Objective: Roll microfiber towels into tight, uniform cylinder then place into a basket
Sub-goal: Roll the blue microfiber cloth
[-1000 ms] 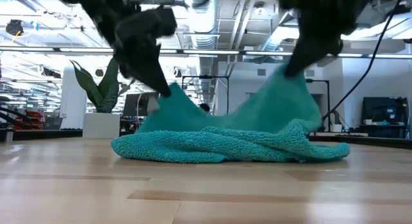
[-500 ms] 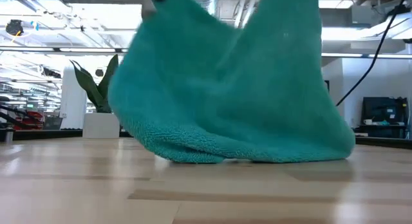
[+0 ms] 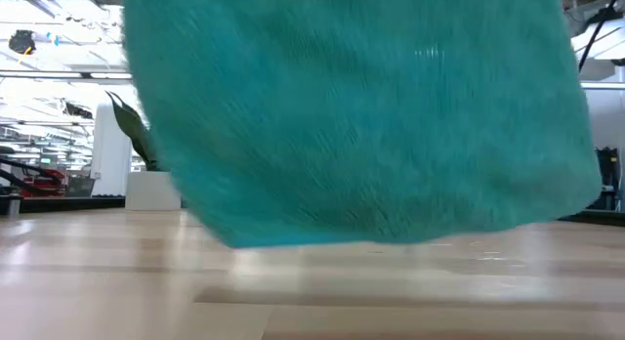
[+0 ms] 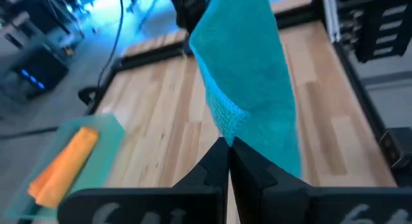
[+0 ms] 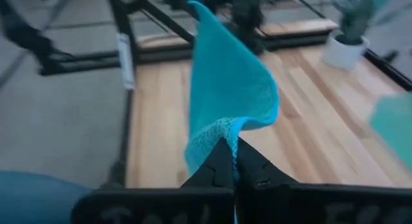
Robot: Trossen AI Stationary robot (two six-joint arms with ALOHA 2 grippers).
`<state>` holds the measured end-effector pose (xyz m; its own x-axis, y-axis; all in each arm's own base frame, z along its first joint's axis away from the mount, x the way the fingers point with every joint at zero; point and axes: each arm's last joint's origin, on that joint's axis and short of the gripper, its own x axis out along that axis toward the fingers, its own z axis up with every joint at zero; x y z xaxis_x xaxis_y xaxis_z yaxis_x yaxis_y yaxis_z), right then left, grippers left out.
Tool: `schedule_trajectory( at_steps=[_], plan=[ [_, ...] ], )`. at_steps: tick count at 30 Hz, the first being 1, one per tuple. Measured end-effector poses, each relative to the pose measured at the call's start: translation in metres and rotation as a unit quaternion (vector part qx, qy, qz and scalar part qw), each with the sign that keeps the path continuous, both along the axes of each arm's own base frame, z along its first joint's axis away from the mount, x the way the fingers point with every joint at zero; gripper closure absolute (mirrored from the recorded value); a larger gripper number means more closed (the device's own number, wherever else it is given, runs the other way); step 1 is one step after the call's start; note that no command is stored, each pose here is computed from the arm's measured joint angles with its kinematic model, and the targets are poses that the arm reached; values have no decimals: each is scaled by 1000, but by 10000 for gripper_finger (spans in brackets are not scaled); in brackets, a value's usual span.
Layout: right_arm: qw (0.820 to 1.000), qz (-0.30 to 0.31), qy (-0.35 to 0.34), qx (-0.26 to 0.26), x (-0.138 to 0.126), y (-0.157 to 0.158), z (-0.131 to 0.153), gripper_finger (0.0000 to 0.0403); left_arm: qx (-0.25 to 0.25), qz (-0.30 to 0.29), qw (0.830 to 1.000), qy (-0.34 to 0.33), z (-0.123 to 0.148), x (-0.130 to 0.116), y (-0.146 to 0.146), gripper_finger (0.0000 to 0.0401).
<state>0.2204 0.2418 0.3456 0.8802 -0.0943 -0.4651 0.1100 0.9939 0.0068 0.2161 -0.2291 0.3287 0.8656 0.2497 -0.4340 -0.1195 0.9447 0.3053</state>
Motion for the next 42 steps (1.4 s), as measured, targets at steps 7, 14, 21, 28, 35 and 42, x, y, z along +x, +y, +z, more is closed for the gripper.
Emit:
schedule_trajectory(
  at_steps=[7, 14, 21, 28, 35, 42],
  plan=[
    [997, 59, -53, 12, -9, 22, 12, 394, -38, -18, 999, -33, 4, -25, -22, 401],
    [995, 64, -63, 39, -13, 35, 9, 393, -112, -22, 992, -49, 3, -46, -38, 401],
    [996, 23, -46, 77, -1, 47, -15, 397, -142, -15, 988, -58, 3, -52, -41, 401],
    [997, -60, -32, 36, 29, 27, -35, 392, -62, 64, 994, -57, -3, -31, -11, 401],
    [972, -228, 18, -60, 55, -41, -53, 398, -1, 195, 981, 1, -33, -5, 45, 401],
    [943, -299, 114, -85, 75, -80, -88, 389, 30, 261, 964, 31, -53, 7, 78, 401]
  ],
)
